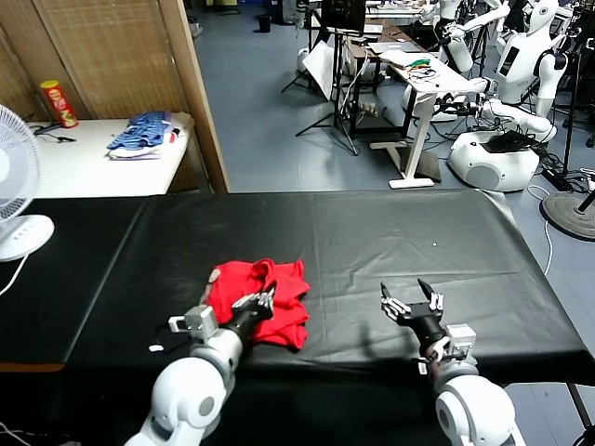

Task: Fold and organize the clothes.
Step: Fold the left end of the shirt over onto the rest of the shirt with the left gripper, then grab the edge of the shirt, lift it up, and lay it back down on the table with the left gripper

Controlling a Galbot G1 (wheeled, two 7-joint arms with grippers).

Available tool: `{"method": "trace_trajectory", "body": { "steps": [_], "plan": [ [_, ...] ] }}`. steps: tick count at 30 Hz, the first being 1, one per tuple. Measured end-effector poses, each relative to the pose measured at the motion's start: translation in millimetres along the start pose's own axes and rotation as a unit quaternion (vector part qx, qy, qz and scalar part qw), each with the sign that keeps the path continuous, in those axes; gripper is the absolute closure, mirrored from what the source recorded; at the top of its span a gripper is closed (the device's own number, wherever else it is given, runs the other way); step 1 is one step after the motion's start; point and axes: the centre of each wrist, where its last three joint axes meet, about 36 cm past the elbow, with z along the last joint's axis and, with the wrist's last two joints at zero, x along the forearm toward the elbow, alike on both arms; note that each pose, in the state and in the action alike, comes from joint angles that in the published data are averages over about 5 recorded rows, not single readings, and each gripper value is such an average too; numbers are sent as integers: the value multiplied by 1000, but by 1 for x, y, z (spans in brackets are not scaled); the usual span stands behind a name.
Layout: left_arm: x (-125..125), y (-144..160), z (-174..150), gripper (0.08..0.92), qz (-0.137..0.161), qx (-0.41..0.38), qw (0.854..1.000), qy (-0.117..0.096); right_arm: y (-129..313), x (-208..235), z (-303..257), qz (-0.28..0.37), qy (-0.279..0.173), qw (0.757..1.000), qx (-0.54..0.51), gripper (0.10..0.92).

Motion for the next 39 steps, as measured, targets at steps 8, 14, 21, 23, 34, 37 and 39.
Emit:
{"method": "trace_trajectory", "body": {
  "steps": [8,14,21,23,34,37,39],
  "plan": [
    [-13,-8,13,844,1,-11,1000,-13,-1,0,1,0,1,1000,1,224],
    [-26,-16,30,722,11,4,1000,-5,-3,-7,1,-5,0,1000,8,224],
    [-24,-24,27,331,51,34,998,-5,2,-24,0,-43,1,999,20,224],
    [-19,-19,19,259,51,17,998,-21,8,-31,0,-63,2,998,24,224],
    [14,57,4,201,-52,-120,989,-66,79,-91,10,-148,2,986,74,224],
    [18,74,7,201,-75,-126,987,-64,100,-105,19,-162,11,982,95,224],
    [20,82,9,201,-85,-124,987,-60,110,-110,26,-164,20,980,112,224]
  ]
}}
